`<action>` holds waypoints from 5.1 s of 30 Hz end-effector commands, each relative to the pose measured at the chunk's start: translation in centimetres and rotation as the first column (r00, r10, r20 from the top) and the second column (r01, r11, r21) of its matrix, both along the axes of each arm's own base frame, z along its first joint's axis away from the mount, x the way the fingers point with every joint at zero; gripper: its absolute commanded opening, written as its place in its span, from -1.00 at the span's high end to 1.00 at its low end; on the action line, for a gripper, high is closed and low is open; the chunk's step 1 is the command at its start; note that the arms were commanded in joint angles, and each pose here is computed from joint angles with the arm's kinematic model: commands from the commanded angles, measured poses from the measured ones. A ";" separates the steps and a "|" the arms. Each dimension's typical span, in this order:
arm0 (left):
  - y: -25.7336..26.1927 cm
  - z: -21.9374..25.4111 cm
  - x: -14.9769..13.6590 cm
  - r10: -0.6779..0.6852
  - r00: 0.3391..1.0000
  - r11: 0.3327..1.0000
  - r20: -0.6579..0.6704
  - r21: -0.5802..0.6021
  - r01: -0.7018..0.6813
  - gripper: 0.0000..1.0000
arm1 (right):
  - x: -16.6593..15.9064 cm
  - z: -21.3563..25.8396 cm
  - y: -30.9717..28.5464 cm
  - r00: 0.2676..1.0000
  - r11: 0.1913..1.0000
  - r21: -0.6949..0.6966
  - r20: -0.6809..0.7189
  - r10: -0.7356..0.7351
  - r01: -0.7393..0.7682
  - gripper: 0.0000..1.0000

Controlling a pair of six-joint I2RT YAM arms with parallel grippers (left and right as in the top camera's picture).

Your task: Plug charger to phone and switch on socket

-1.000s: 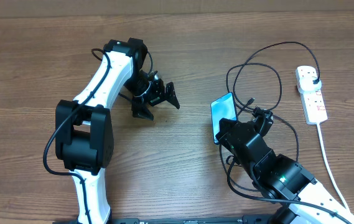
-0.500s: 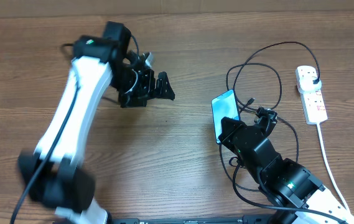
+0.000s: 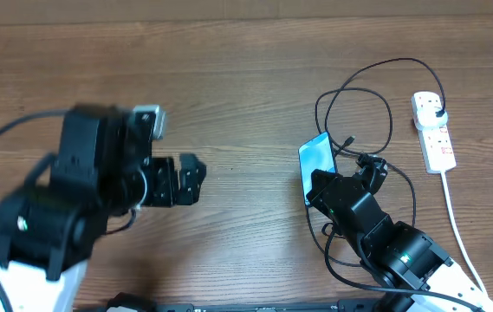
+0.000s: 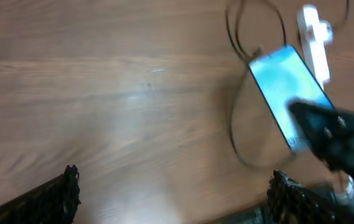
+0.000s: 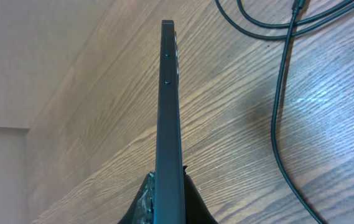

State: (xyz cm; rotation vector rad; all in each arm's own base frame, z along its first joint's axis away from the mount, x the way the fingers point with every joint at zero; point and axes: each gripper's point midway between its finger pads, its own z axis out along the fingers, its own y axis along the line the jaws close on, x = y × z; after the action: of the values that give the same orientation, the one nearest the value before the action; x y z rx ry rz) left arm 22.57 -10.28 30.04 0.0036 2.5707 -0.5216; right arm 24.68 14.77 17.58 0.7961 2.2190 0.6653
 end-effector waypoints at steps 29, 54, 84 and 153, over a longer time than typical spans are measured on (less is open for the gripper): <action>-11.2 -11.6 2.1 -0.353 0.836 0.480 -0.419 -0.849 -0.223 -0.99 | 2.0 0.3 5.7 0.991 0.979 0.154 0.000 0.133 -0.131 0.92; -5.4 -7.0 0.4 -0.438 0.890 0.363 -0.128 -0.931 0.045 -0.99 | -3.5 7.7 -5.1 0.969 0.993 0.112 0.239 -0.057 0.031 0.92; -4.0 -6.1 1.1 -0.174 0.977 0.469 -0.128 -0.882 -0.032 -1.00 | 0.0 3.3 11.4 0.940 0.721 0.604 0.191 0.282 -0.339 0.93; -6.2 -8.3 3.1 -0.001 0.818 0.355 -0.576 -0.765 -0.538 0.21 | -5.0 5.3 16.5 0.915 0.496 0.820 0.081 0.395 -0.286 0.93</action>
State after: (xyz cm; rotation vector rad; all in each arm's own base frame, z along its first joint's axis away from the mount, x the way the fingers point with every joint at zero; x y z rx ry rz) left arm 25.58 -16.34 21.54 -1.1160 2.2132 -1.9547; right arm 20.97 30.45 21.50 0.9062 2.1035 1.9456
